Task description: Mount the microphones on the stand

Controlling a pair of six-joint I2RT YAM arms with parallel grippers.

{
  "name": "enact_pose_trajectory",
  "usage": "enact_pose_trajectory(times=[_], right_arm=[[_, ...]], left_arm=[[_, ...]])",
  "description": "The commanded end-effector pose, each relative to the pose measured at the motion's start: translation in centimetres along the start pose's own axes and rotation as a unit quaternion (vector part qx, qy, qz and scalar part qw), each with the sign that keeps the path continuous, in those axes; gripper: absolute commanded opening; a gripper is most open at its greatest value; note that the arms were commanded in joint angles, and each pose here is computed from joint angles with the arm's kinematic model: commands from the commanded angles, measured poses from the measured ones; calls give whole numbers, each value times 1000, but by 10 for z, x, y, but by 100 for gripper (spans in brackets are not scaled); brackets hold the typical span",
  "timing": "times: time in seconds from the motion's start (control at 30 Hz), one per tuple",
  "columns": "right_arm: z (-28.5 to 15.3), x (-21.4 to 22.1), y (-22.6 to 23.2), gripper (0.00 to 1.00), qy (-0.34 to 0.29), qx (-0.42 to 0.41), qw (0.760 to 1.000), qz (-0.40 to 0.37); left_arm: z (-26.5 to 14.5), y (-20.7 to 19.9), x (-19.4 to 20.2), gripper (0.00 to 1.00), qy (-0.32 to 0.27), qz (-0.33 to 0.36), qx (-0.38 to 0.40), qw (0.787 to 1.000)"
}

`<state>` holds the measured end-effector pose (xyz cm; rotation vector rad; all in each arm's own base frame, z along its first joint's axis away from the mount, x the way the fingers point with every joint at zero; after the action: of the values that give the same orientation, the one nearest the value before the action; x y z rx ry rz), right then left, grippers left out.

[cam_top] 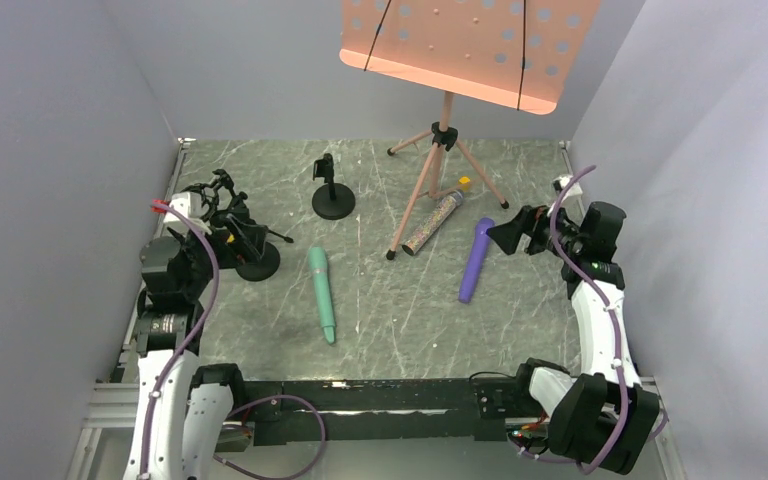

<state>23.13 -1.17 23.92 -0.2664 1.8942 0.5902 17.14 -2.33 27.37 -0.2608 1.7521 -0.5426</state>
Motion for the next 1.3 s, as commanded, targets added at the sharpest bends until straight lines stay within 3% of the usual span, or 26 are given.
enact_pose_trajectory(times=[0.0,0.17,0.27,0.43,0.7,0.8,0.97,1.13,1.27], right_arm=[[-3,-3,17,100,-21,-125,985,-119],[-5,-9,23,100,-12,-156,978,-139],[-6,-9,26,100,-9,-165,976,-141],[-7,-10,27,100,-11,-168,976,-136],[-6,-11,28,100,-9,-163,977,-133],[-5,-11,28,100,-8,-165,977,-132],[-5,-10,28,100,-6,-158,978,-135],[-5,-11,28,100,-5,-157,978,-134],[-3,-11,29,100,-2,-160,978,-134]], left_arm=[[-4,-29,-38,99,-9,-91,87,992],[-4,-24,-54,99,42,-127,62,989],[-4,-17,-59,99,50,-108,13,993],[-17,-10,-79,99,26,-43,-97,994],[-22,11,-78,99,-16,-81,-246,966],[-10,10,-83,99,-4,-75,-216,973],[15,-4,-98,93,27,-58,-87,994],[24,5,-122,90,24,0,-141,990],[39,12,-134,73,70,9,-169,983]])
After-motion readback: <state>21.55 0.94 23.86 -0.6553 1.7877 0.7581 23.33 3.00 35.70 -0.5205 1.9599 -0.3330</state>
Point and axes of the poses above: each gripper's point midway between its finger pads, its own z axis out along the fingers, its own y axis along the line the jaws close on, x = y × z, the point moved 10 cm from there along -z, back along the fingers, and after that the axes turned 9 degrees about -z, right-handed, at the moved point
